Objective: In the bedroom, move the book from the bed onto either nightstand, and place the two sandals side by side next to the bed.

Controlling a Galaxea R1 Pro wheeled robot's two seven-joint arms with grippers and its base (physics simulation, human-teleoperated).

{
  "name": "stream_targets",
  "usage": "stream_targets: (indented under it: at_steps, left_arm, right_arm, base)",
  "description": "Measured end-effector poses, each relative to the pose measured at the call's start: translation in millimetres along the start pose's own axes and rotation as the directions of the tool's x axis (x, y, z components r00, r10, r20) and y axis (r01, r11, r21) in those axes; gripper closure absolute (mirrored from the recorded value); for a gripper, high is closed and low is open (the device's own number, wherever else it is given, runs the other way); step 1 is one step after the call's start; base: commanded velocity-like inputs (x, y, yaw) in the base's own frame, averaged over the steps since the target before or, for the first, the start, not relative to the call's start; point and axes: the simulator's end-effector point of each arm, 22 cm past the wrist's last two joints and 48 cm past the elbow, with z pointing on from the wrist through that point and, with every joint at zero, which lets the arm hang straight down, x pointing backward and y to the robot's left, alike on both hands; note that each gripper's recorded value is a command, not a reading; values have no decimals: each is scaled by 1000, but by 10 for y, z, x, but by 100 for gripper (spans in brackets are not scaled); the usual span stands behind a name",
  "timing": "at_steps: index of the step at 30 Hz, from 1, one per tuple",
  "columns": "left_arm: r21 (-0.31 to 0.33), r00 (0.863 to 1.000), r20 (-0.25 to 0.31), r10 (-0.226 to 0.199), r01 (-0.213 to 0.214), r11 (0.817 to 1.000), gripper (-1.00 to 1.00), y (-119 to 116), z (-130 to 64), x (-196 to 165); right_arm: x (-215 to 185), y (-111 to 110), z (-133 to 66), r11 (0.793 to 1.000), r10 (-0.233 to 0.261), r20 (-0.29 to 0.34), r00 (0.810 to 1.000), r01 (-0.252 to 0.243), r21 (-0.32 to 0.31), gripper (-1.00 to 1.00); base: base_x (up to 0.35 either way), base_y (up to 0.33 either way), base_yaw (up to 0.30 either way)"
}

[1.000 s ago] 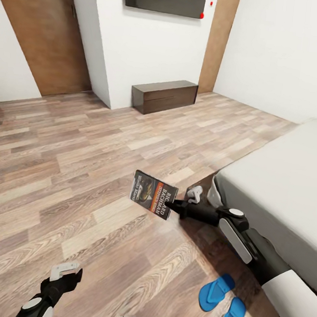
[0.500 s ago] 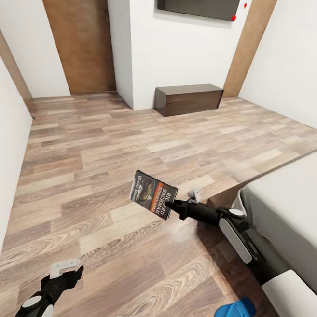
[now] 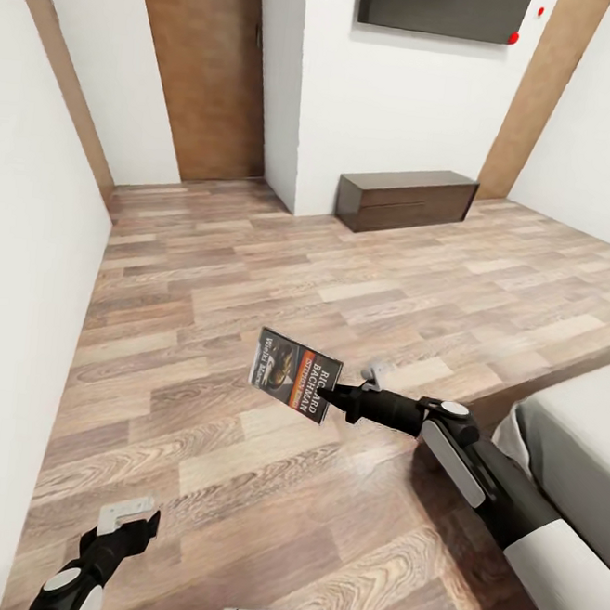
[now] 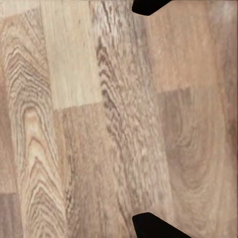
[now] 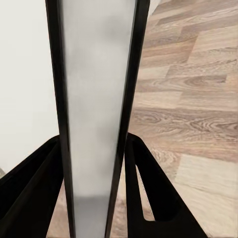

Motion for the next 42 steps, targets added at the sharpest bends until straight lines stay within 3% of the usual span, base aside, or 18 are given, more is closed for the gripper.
stream_targets:
  at_steps: [16, 30, 37, 42]
  left_arm:
    - [4, 1000, 11, 0, 0, 1000, -100, -16, -6, -58]
    - [20, 999, 53, 4, -5, 1000, -100, -91, -43, -271]
    - [54, 998, 43, 34, -36, 998, -100, -270, -41, -177]
    - [59, 999, 35, 34, -36, 998, -100, -247, 11, 43]
  right_arm:
    - [-7, -11, -7, 1000, -2, 3, 1000, 2, 2, 100]
    - [-10, -33, -12, 1000, 0, 4, 1000, 0, 10, 100]
    - [-17, -39, -12, 1000, 1, 6, 1000, -1, 12, 100]
    - [-23, -47, -16, 1000, 1, 7, 1000, -1, 15, 100]
  base:
    - [303, 152, 11]
    - [326, 98, 0]
    - [325, 81, 0]
    - [313, 47, 0]
